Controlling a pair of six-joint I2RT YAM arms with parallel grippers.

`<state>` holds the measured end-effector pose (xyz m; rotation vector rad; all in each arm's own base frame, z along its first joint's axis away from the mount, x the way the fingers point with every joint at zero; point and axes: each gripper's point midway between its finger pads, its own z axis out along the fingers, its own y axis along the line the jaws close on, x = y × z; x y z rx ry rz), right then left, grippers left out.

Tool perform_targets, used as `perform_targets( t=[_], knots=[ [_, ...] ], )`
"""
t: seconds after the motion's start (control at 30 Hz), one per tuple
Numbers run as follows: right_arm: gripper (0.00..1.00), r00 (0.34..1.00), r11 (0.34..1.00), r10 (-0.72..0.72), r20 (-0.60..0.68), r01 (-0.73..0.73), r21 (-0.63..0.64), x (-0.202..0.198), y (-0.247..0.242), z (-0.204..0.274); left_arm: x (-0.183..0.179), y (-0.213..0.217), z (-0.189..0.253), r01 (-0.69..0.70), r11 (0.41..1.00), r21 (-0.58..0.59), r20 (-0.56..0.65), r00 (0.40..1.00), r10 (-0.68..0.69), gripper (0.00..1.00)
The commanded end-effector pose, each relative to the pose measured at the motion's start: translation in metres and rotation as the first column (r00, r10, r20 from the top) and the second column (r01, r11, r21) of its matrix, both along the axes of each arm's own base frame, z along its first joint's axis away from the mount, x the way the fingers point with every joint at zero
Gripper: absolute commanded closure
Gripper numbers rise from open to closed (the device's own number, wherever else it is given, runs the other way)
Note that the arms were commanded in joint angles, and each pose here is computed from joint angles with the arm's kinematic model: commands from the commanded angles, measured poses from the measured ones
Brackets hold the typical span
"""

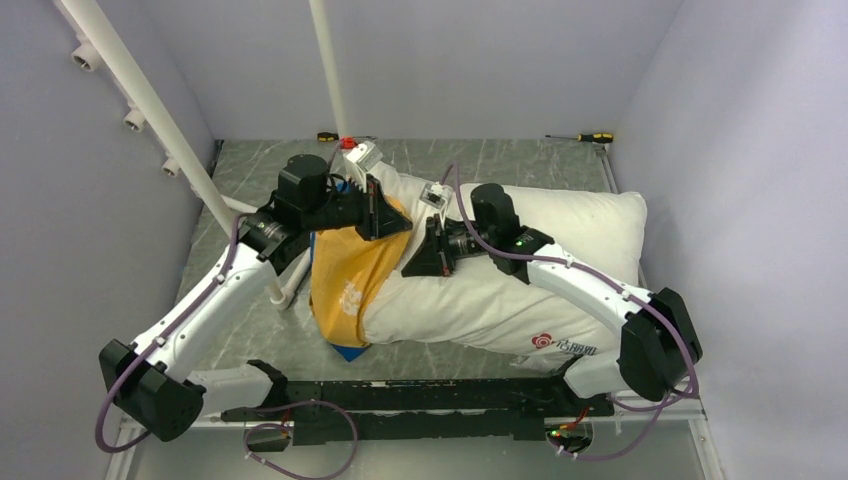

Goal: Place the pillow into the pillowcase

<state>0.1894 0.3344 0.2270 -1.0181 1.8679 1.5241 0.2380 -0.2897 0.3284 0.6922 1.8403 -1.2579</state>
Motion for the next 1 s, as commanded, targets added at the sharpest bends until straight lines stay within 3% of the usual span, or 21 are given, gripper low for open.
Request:
perform_targets(
  t=[0.0, 0.03, 0.07, 0.13, 0.3, 0.43, 0.5, 0.6, 0.73, 0.9, 0.97],
  knots=[
    [1.0, 0.999, 0.999, -0.015, -0.037, 0.014, -0.039, -0.003, -0.005, -0.014, 0.026, 0.039, 0.0, -0.302, 0.945, 0.125, 0.052, 0.953, 0.298, 0.68],
    [1.0, 0.999, 0.999, -0.019, -0.038, 0.017, -0.046, -0.004, -0.007, -0.016, 0.033, 0.051, -0.007, -0.375, 0.912, 0.169, 0.056, 0.927, 0.371, 0.42],
    [1.0, 0.999, 0.999, -0.019, -0.038, 0.017, -0.051, -0.005, -0.008, -0.017, 0.038, 0.06, -0.01, -0.424, 0.884, 0.198, 0.069, 0.905, 0.419, 0.22],
    [1.0, 0.999, 0.997, -0.018, -0.05, 0.014, -0.07, -0.008, -0.011, -0.023, 0.045, 0.076, -0.009, -0.497, 0.835, 0.237, 0.096, 0.867, 0.489, 0.09],
    [1.0, 0.998, 0.996, -0.01, -0.07, 0.004, -0.084, -0.013, -0.014, -0.034, 0.066, 0.09, 0.008, -0.599, 0.757, 0.26, 0.102, 0.797, 0.596, 0.01],
    [1.0, 0.997, 0.996, -0.013, -0.073, 0.007, -0.083, -0.015, -0.015, -0.035, 0.097, 0.112, -0.003, -0.681, 0.638, 0.361, 0.041, 0.694, 0.718, 0.01],
    [1.0, 0.997, 0.996, -0.014, -0.073, 0.008, -0.091, -0.014, -0.015, -0.037, 0.111, 0.114, -0.013, -0.668, 0.643, 0.375, -0.015, 0.689, 0.724, 0.01],
    [1.0, 0.997, 0.994, -0.023, -0.069, 0.015, -0.104, -0.012, -0.015, -0.038, 0.124, 0.106, -0.029, -0.617, 0.68, 0.395, -0.095, 0.709, 0.699, 0.09],
    [1.0, 0.997, 0.991, -0.035, -0.07, 0.026, -0.128, -0.007, -0.014, -0.04, 0.123, 0.092, -0.045, -0.538, 0.73, 0.422, -0.165, 0.746, 0.645, 0.29],
    [1.0, 0.997, 0.99, -0.052, -0.064, 0.043, -0.135, -0.001, -0.012, -0.038, 0.117, 0.092, -0.038, -0.545, 0.742, 0.391, -0.158, 0.754, 0.638, 0.81],
    [1.0, 0.996, 0.99, -0.057, -0.066, 0.048, -0.136, 0.001, -0.011, -0.038, 0.115, 0.099, -0.03, -0.57, 0.723, 0.39, -0.135, 0.741, 0.658, 0.92]
  ],
)
